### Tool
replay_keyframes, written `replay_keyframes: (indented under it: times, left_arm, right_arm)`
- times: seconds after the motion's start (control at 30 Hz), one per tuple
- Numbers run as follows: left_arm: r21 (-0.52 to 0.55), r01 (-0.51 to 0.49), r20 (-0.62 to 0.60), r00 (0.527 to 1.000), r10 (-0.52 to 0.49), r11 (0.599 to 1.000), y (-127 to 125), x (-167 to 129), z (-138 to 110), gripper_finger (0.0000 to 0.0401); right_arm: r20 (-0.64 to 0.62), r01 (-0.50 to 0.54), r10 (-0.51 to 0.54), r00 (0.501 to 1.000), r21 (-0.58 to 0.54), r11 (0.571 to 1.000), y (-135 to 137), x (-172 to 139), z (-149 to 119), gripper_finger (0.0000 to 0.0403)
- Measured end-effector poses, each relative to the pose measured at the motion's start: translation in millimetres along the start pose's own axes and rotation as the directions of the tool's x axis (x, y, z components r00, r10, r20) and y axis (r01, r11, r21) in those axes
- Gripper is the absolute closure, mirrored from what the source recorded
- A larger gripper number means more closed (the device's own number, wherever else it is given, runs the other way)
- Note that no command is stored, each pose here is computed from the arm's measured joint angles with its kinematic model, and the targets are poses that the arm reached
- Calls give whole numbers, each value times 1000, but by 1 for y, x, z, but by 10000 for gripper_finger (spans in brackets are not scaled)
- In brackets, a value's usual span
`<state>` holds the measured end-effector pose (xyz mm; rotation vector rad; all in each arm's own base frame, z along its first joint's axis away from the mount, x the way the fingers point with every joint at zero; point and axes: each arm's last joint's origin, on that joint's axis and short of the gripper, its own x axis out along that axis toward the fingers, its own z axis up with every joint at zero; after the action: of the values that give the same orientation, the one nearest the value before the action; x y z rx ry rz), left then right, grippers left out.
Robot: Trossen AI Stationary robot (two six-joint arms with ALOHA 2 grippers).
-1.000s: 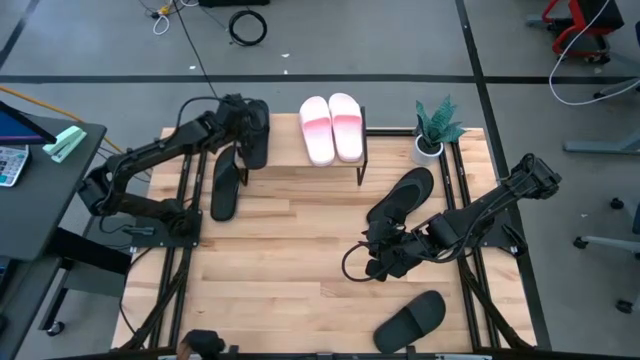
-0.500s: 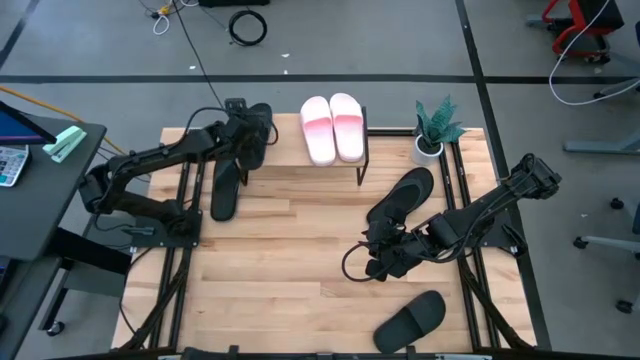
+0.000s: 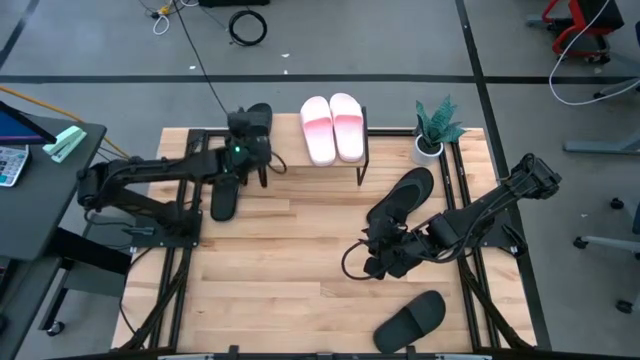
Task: Pick and place slides into the shelf
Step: Align the black slide on the shelf with the other black slide
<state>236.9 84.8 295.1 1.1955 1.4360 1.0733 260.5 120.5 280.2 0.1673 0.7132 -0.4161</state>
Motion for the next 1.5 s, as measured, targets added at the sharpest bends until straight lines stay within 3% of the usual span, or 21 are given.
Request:
replay_keyframes:
  times: [0.1,0.2,0.27,0.33,0.4,0.47,0.53,0.57,0.63,0.7,0.9,1.03,1.27,1.5]
  left_arm:
    - [-6,-19,63,998,20,1000,-1,-19,4,151]
    - [-79,10,175,985,4,997,-4,-36,9,151]
    - [-146,82,290,956,-36,986,-6,-47,12,151]
    - [-216,228,446,888,-111,949,-10,-59,16,152]
    - [-241,464,632,742,-225,853,-15,-73,21,151]
    - [-175,695,781,529,-331,698,-18,-87,25,152]
    - [-70,817,857,343,-385,572,-20,-100,27,156]
    - [-19,845,875,272,-399,534,-20,-105,27,158]
    - [57,877,889,173,-425,477,-22,-115,26,163]
    - [91,901,891,116,-438,423,-24,-122,25,168]
    - [79,955,893,60,-445,286,-26,-138,22,177]
    - [99,952,893,44,-447,290,-27,-143,20,182]
    - [84,953,897,55,-438,292,-26,-140,22,190]
    - [83,955,898,53,-436,286,-26,-140,22,192]
  right_arm:
    - [-29,-30,32,999,54,998,1,0,-1,282]
    - [-94,-102,114,989,124,987,6,-3,-5,282]
    - [-130,-145,166,977,160,976,11,-7,-10,282]
    - [-168,-185,217,962,189,964,17,-12,-15,282]
    - [-207,-216,264,942,231,949,22,-18,-20,282]
    - [-232,-236,307,923,289,928,28,-24,-24,282]
    - [-260,-244,339,904,339,909,32,-30,-29,282]
    - [-277,-248,356,893,359,900,34,-33,-32,282]
    - [-308,-255,389,868,396,882,39,-39,-38,282]
    - [-328,-239,401,855,437,867,42,-45,-44,282]
    - [-461,-1,275,844,512,859,36,-58,-68,283]
    - [-561,131,210,801,505,853,35,-63,-83,288]
    - [-591,181,198,782,520,834,48,-63,-100,302]
    - [-614,221,126,779,457,862,60,-46,-116,304]
